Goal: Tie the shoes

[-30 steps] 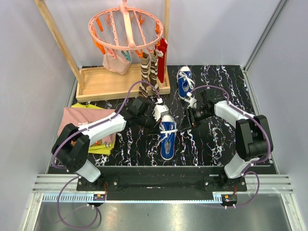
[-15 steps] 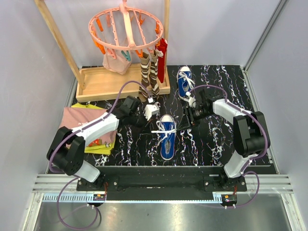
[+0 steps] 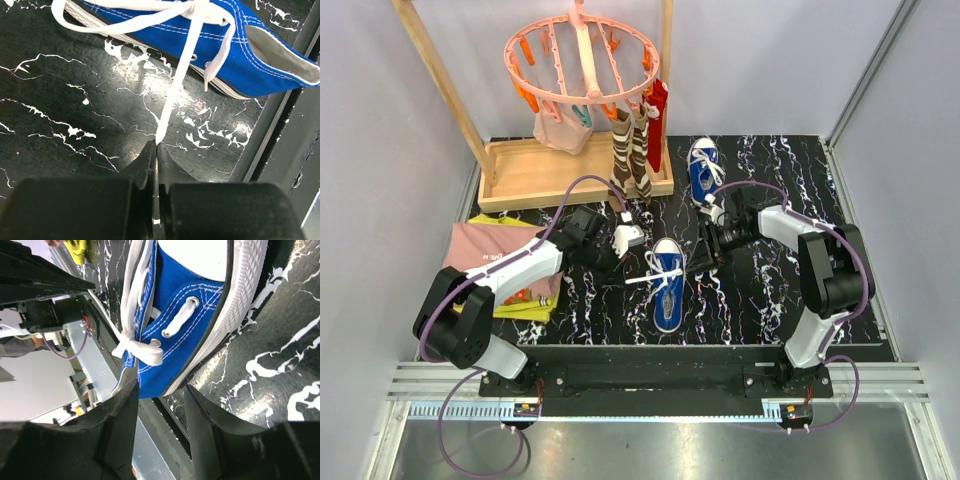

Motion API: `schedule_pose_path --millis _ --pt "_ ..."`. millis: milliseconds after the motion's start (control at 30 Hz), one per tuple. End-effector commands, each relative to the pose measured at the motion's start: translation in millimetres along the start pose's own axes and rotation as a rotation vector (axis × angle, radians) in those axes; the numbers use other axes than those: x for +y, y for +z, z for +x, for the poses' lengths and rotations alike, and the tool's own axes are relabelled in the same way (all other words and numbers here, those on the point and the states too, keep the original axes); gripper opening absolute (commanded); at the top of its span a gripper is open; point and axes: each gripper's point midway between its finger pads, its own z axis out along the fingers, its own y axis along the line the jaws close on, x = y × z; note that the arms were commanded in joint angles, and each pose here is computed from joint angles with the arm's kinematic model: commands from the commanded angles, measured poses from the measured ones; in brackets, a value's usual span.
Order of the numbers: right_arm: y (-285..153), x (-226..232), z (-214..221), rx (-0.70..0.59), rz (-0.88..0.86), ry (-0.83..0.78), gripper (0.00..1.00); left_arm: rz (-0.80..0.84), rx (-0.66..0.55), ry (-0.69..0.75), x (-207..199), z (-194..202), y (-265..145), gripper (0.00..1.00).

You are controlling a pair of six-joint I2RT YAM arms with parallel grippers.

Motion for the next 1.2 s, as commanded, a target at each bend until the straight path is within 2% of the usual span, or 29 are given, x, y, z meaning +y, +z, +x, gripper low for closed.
schedule_pose_path --millis 0,500,633,700,733,767,833,867,967,1067,1167 --pt "4.4 14.6 -14.4 -0.018 -0.061 -0.004 0.50 -0.022 -0.013 0.032 5.2 -1.0 -3.0 0.00" --pt "27.4 17.9 -21.8 -0.011 -0.085 0.004 0.47 -0.018 -0.020 0.028 8.6 -3.3 3.1 0.00" --pt "27.5 21.0 -22.1 -0.012 -0.094 0.002 0.39 -0.021 -0.017 0.025 10.7 -3.0 4.4 0.00" --pt "25.8 22.9 -21.6 -0.015 -0.097 0.002 0.30 -0.020 -0.020 0.020 10.9 -3.2 4.9 0.00" --pt "25.6 22.8 -21.0 -0.015 -0.095 0.002 0.25 -0.021 -0.027 0.020 11.6 -4.8 4.9 0.02" --pt "23.8 25.5 -21.3 -0.020 -0.098 -0.006 0.11 -0.021 -0.033 0.014 12.8 -5.9 4.0 0.05" --pt "22.5 27.8 -18.9 -0.020 -0.099 -0.006 0.00 0.003 -0.070 -0.001 11.4 -13.2 1.3 0.16" --pt "19.8 30.4 -19.2 -0.027 -0.098 -0.015 0.00 -0.002 -0.108 -0.017 16.8 -19.1 -5.7 0.26" --pt "18.4 30.3 -17.5 -0.033 -0.087 -0.017 0.00 -0.002 -0.247 -0.020 23.7 -48.6 -21.4 0.46" --pt "18.1 28.4 -15.4 -0.034 -0.075 -0.018 0.00 -0.003 -0.293 0.104 29.5 -73.5 -27.6 0.50" --pt "17.0 28.4 -15.3 -0.039 -0.066 -0.024 0.00 0.059 -0.300 0.324 25.6 -85.9 -28.0 0.53"
